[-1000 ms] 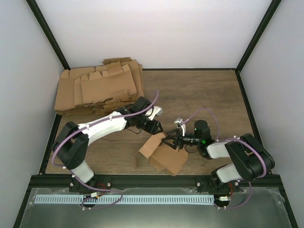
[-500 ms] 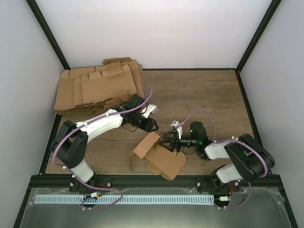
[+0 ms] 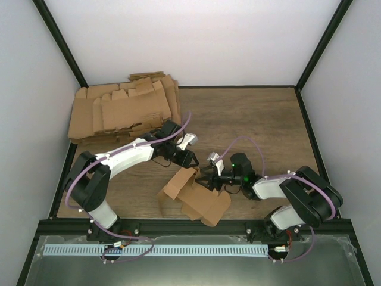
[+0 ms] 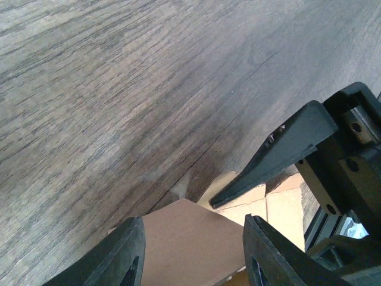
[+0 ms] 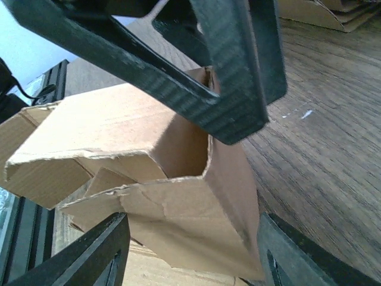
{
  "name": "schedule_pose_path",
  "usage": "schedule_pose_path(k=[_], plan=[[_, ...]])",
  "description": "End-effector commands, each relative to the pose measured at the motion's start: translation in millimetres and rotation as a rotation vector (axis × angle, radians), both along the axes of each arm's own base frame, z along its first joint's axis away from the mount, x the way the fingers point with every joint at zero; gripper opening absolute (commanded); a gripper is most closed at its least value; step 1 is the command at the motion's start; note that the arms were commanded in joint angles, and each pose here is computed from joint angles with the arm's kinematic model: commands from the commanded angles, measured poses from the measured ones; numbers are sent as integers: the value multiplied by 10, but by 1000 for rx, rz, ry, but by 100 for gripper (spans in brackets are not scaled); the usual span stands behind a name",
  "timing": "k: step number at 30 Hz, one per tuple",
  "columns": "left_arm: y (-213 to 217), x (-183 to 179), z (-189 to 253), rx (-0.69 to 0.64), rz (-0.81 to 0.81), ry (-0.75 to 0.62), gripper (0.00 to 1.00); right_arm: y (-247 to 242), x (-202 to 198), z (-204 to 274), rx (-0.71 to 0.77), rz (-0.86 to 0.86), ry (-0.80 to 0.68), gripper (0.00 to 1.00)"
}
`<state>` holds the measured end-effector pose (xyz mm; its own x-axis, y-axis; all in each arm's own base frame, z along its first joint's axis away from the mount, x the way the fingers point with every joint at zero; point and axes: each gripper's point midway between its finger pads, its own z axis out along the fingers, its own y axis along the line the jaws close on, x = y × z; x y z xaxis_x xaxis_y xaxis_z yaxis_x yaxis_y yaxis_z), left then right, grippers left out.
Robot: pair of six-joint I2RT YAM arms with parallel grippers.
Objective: Fold the paper box
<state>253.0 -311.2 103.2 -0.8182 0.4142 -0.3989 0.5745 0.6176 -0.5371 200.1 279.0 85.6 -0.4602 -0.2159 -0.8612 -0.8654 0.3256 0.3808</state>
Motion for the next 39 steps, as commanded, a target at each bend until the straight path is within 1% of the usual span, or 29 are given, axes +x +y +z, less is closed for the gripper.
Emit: schedule_pose_path(k=[1,5,7,9,13,18,21,24,25,28,35,39], plan=[[1,17,214,-33,9,-46,51,31,149,28,-29,-42,-65,62],[155,143,359,-7,100,-104,66,32,209,8,-47,-61,-73,62],[244,186,458,-18,136,-125,70,44,223,14,-45,-60,-79,63],[357,200,466,-11,173,-122,72,56,221,17,-42,-53,-81,63],[492,95,326,-8,205,-62,70,85,195,36,-27,-28,-83,63],[452,-109,182,-74,196,32,66,176,175,16,-39,7,-96,63],[377,-190,130,-118,174,80,60,251,157,-27,-60,30,-103,62],[320,-227,94,-129,157,100,52,309,140,-55,-72,44,-109,62],[303,-230,89,-132,153,103,51,332,129,-60,-75,50,-112,61],[274,-227,101,-145,150,104,50,377,116,-90,-92,56,-120,57],[259,-237,145,-168,143,97,52,396,178,-137,-118,27,-131,52],[254,-254,93,-168,141,113,52,439,284,-148,-158,-53,-175,45]])
